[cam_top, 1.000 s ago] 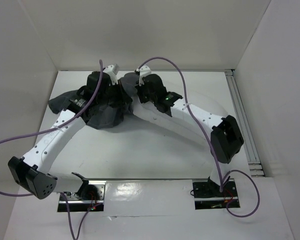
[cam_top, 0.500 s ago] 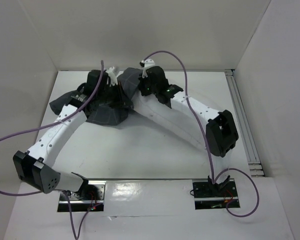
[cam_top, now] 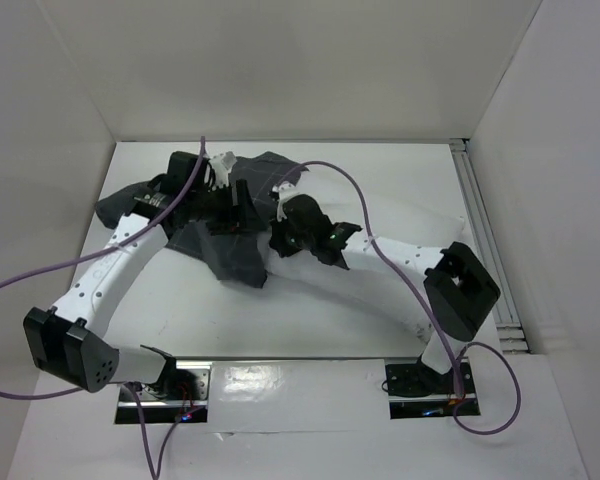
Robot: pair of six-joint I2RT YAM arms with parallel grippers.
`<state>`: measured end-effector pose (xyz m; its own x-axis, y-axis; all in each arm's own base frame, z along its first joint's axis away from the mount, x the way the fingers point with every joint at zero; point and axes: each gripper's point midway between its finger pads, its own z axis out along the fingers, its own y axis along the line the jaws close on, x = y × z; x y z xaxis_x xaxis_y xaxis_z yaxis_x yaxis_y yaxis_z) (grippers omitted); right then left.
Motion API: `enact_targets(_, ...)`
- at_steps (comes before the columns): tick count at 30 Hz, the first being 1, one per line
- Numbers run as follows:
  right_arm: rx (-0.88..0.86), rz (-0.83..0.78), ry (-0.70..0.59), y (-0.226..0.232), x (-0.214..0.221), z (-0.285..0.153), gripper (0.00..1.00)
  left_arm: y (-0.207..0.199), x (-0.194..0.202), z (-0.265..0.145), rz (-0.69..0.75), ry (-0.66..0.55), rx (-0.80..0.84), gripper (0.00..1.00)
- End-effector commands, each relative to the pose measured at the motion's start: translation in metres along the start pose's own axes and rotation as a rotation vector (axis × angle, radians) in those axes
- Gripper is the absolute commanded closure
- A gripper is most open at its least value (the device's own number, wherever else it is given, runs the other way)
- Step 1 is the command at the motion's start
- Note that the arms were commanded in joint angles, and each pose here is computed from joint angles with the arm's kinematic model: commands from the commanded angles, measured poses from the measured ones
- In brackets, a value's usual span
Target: Put the pillow into the pillowcase
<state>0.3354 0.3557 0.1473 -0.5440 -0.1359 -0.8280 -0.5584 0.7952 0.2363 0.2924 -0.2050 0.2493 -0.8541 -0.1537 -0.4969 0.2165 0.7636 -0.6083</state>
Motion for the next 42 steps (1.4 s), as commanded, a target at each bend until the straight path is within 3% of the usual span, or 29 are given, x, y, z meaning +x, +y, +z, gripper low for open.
enact_targets(1,0.0,0.041,0.019,0.005,-0.004,-0.028,0.98,-0.003,-0.02,-0.041,0.099,-0.116,-0.037,0.23)
enact_targets(2,0.011,0.041,0.019,0.005,-0.011,-0.035,0.7,-0.006,-0.033,-0.049,0.122,-0.164,-0.054,0.15)
enact_targets(3,0.054,0.041,0.004,0.001,-0.027,-0.051,0.53,0.002,-0.042,-0.055,0.119,-0.205,-0.122,0.15)
enact_targets(4,0.077,0.041,-0.007,-0.002,-0.035,-0.061,0.4,0.009,-0.047,-0.054,0.121,-0.21,-0.17,0.18)
enact_targets(5,0.087,0.043,-0.044,-0.002,-0.049,-0.078,0.25,0.008,-0.06,-0.059,0.125,-0.243,-0.194,0.3)
enact_targets(8,0.194,0.042,-0.067,-0.02,-0.061,-0.109,0.15,0.026,-0.083,-0.042,0.129,-0.251,-0.292,0.34)
enact_targets(9,0.268,0.064,-0.079,-0.038,-0.067,-0.128,0.09,0.028,-0.084,-0.034,0.141,-0.247,-0.33,0.27)
enact_targets(14,0.668,0.251,-0.115,-0.129,-0.063,-0.193,0.02,0.031,-0.079,0.013,0.221,-0.192,-0.468,0.21)
enact_targets(19,0.872,0.477,-0.141,-0.21,-0.039,-0.251,0.0,0.032,-0.083,0.046,0.323,-0.198,-0.629,0.18)
enact_targets(23,0.915,0.623,-0.093,-0.243,0.003,-0.27,0.0,0.042,-0.085,0.061,0.367,-0.18,-0.713,0.18)
enact_targets(27,0.956,0.704,-0.038,-0.258,0.045,-0.275,0.0,0.06,-0.082,0.062,0.38,-0.151,-0.81,0.27)
enact_targets(31,0.94,0.717,0.037,-0.257,0.076,-0.263,0.0,0.064,-0.083,0.052,0.366,-0.163,-0.853,0.46)
enact_targets(34,0.872,0.714,0.053,-0.253,0.085,-0.249,0.0,0.057,-0.088,0.049,0.36,-0.17,-0.811,0.72)
enact_targets(35,0.829,0.724,0.066,-0.25,0.091,-0.238,0.0,0.052,-0.087,0.05,0.357,-0.159,-0.783,0.87)
enact_targets(37,0.771,0.734,0.068,-0.244,0.094,-0.227,0.0,0.036,-0.094,0.048,0.35,-0.173,-0.725,0.99)
enact_targets(38,0.683,0.735,0.06,-0.234,0.093,-0.213,0.02,0.023,-0.09,0.053,0.344,-0.149,-0.644,1.0)
enact_targets(39,0.635,0.735,0.04,-0.23,0.089,-0.207,0.06,0.013,-0.089,0.055,0.35,-0.137,-0.593,1.0)
enact_targets(42,0.394,0.732,-0.063,-0.196,0.058,-0.18,0.51,-0.047,-0.078,0.067,0.384,-0.09,-0.334,1.0)
